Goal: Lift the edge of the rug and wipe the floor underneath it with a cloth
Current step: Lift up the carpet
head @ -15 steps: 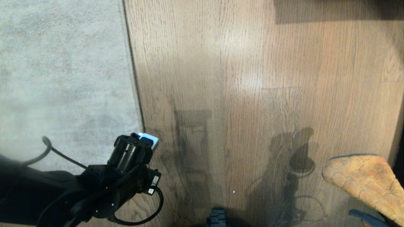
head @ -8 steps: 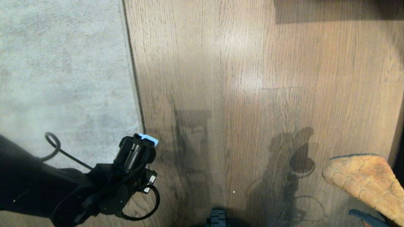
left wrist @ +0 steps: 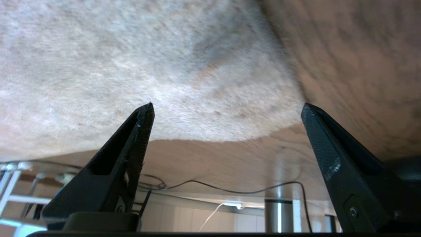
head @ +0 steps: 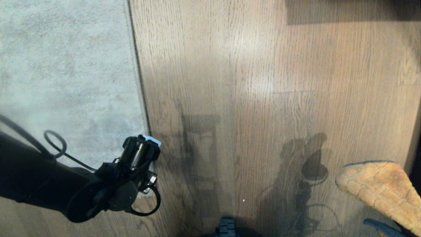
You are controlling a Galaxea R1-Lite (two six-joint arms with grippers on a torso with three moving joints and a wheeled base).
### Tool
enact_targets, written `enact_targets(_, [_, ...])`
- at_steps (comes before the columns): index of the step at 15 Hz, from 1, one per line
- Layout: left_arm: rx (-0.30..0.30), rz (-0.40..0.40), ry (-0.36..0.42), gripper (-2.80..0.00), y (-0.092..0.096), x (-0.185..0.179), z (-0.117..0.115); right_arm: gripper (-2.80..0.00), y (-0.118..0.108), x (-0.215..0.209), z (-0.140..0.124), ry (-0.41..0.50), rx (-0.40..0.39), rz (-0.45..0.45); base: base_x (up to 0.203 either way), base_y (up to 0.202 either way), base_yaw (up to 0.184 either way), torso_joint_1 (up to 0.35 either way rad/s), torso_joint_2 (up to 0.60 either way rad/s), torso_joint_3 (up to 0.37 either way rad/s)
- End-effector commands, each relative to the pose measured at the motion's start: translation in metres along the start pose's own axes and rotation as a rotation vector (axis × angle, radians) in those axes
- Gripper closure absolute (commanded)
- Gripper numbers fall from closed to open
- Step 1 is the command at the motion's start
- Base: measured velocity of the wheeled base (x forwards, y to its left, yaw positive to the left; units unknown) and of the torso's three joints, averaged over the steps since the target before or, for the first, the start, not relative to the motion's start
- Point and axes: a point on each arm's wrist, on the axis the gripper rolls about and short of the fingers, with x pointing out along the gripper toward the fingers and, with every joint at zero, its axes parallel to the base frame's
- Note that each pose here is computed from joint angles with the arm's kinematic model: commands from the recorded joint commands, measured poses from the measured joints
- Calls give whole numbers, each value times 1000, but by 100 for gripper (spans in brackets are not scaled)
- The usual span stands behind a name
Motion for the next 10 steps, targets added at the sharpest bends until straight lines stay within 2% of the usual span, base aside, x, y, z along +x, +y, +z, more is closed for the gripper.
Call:
enact_targets(1, [6,42,17,-280,-1,6,1,0,0,0,0,3,-1,1,0,0,0,0,0,0])
enact_targets(5, [13,96,28,-280,-4,17,6,0,0,0,0,2,-1,1,0,0,0,0,0,0])
enact_targets(10, [-21,138,-4,-280,-13,33,16,0,0,0,0,3,-1,1,0,0,0,0,0,0])
